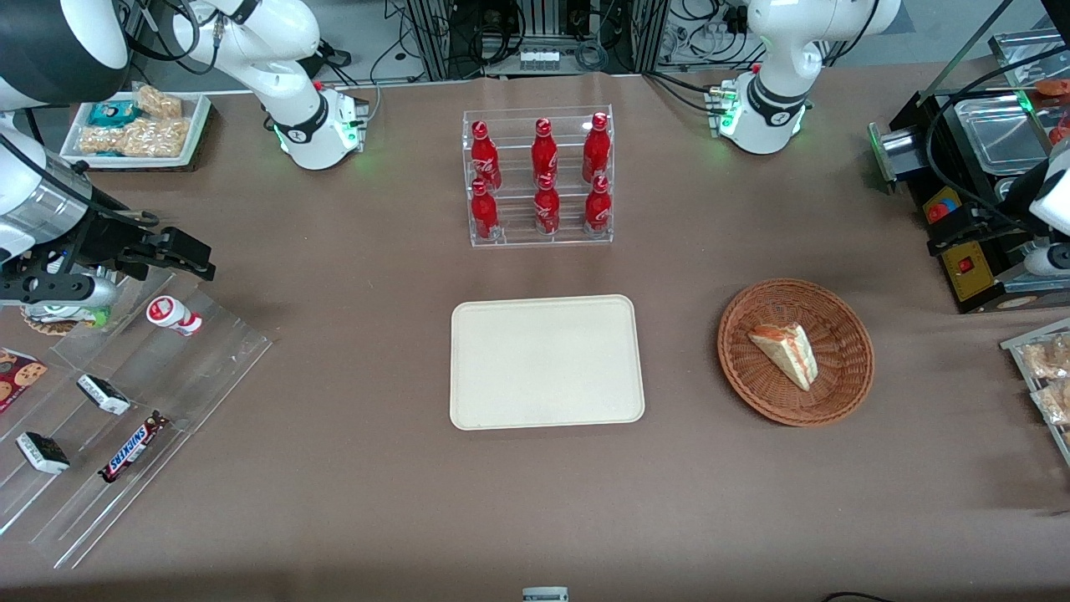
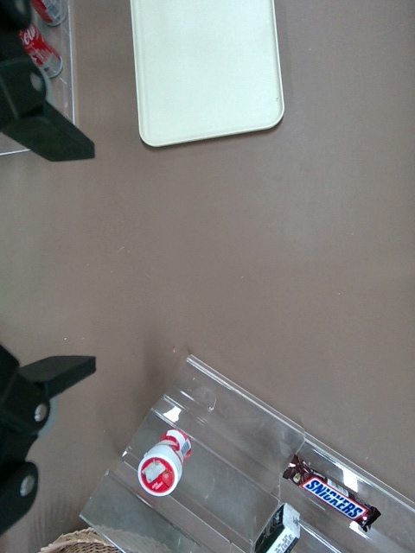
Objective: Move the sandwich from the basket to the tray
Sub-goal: 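Move the left gripper down over the wrapped sandwich in the wicker basket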
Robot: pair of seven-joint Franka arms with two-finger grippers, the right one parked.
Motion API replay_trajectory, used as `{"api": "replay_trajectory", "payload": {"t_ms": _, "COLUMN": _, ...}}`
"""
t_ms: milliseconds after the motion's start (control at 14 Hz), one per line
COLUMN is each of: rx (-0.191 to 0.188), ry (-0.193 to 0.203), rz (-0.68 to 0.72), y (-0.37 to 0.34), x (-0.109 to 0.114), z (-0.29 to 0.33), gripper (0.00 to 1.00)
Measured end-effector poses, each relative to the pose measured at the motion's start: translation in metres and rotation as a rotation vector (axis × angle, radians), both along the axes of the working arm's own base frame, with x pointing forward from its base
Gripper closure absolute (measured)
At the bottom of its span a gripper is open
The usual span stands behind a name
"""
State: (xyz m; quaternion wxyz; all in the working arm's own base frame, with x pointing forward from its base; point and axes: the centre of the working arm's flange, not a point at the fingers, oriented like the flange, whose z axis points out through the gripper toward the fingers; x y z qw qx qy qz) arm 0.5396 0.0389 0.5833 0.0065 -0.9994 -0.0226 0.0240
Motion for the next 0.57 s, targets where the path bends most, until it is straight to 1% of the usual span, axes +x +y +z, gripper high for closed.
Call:
{"api": "replay_trajectory", "payload": {"t_ms": 143, "rx": 0.000, "ry": -0.008, "rz": 0.009, "y": 0.004, "x": -0.002, "z": 0.005, "gripper": 0.00}}
{"api": "replay_trajectory", "payload": {"t_ms": 214, "rx": -0.001, "ry": -0.001, "rz": 0.022, "y": 0.007, "x": -0.003, "z": 0.005, "gripper": 0.00}}
{"api": "replay_trajectory", "payload": {"t_ms": 286, "rx": 0.000, "ry": 0.014, "rz": 0.045, "y": 0.008, "x": -0.003, "z": -0.002, "gripper": 0.00}}
{"api": "replay_trajectory", "payload": {"t_ms": 357, "rx": 0.003, "ry": 0.035, "rz": 0.082, "y": 0.007, "x": 0.001, "z": -0.019, "gripper": 0.00}}
{"api": "replay_trajectory", "payload": {"t_ms": 429, "rx": 0.008, "ry": 0.043, "rz": 0.129, "y": 0.003, "x": 0.008, "z": -0.047, "gripper": 0.00}}
{"api": "replay_trajectory", "payload": {"t_ms": 571, "rx": 0.024, "ry": 0.027, "rz": 0.247, "y": -0.021, "x": 0.024, "z": -0.120, "gripper": 0.00}}
